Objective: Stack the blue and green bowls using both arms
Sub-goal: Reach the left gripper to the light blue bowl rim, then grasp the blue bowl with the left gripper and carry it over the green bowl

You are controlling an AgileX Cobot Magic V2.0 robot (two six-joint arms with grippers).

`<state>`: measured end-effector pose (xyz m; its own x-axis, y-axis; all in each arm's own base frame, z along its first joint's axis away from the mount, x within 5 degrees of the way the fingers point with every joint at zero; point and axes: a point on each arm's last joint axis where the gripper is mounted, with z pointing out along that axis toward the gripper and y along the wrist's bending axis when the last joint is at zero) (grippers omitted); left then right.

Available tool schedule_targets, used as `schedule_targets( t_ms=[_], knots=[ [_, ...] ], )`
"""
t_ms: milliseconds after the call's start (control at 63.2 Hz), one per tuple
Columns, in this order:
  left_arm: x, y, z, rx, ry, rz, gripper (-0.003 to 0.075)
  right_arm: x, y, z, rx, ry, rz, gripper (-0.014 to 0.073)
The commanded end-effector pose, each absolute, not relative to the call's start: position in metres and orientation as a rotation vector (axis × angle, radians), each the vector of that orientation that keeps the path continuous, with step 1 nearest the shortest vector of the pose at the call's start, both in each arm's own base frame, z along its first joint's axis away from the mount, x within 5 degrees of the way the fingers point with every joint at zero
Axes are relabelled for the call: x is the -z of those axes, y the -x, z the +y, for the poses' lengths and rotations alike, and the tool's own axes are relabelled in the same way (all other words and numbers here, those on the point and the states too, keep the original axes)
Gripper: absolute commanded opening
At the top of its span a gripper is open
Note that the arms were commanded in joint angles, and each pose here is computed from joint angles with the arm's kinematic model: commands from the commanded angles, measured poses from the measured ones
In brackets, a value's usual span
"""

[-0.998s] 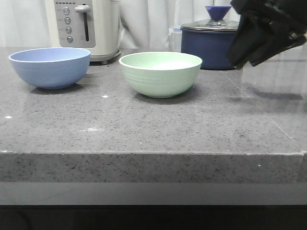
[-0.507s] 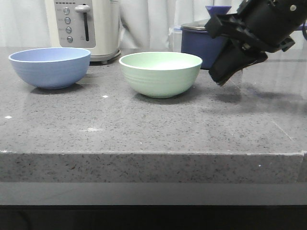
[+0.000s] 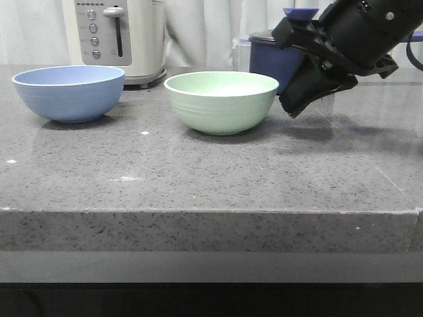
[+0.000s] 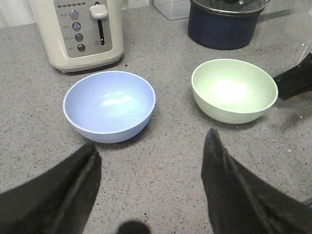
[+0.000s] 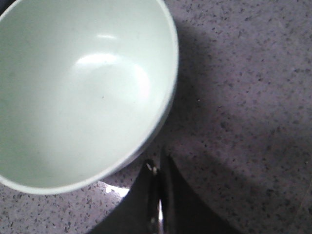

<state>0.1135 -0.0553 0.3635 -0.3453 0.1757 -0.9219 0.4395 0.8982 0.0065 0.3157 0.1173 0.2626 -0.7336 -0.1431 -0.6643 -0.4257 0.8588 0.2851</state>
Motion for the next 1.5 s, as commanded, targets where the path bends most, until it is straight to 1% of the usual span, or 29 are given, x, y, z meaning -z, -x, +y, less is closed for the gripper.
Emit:
schedule_targets(
  t_ms=[0, 190, 332, 522, 649, 760, 950, 1092, 1203, 1393, 1488],
  knots=[
    [-0.38, -0.115, -0.058, 0.321, -0.433, 1.826, 0.0437, -0.285, -0.317, 0.117, -0.56, 0.38, 2.274, -0.0034],
    [-0.376, -0.117, -0.059, 0.309, -0.444, 1.863, 0.0437, -0.285, -0.317, 0.117, -0.563, 0.382, 2.277, -0.0034],
    [-0.375, -0.132, -0.057, 0.276, -0.383, 1.968, 0.0437, -0.285, -0.317, 0.117, -0.563, 0.382, 2.277, -0.0034],
    [-0.377, -0.174, -0.046, 0.14, -0.256, 2.177, 0.0437, -0.285, -0.317, 0.117, -0.563, 0.383, 2.277, -0.0034],
    [-0.372, -0.208, -0.037, 0.11, -0.153, 2.276, 0.0437, -0.285, -0.316, 0.117, -0.564, 0.384, 2.278, -0.0034],
    [-0.362, -0.237, -0.033, 0.138, -0.105, 2.336, 0.0437, -0.285, -0.316, 0.117, -0.564, 0.384, 2.278, -0.0034],
    [-0.352, -0.287, -0.034, 0.317, -0.074, 2.383, 0.0437, -0.285, -0.316, 0.117, -0.565, 0.384, 2.279, -0.0034],
    [-0.345, -0.321, -0.035, 0.37, -0.03, 2.404, 0.0437, -0.285, -0.316, 0.117, -0.565, 0.384, 2.279, -0.0034],
    [-0.332, -0.348, -0.038, 0.411, -0.005, 2.434, 0.0437, -0.285, -0.316, 0.117, -0.567, 0.386, 2.281, -0.0034],
    [-0.312, -0.372, -0.041, 0.443, 0.02, 2.478, 0.0436, -0.285, -0.316, 0.117, -0.569, 0.388, 2.283, -0.0034],
    [-0.303, -0.378, -0.041, 0.443, 0.025, 2.497, 0.0384, -0.285, -0.316, 0.117, -0.569, 0.388, 2.283, -0.0034]
  ],
)
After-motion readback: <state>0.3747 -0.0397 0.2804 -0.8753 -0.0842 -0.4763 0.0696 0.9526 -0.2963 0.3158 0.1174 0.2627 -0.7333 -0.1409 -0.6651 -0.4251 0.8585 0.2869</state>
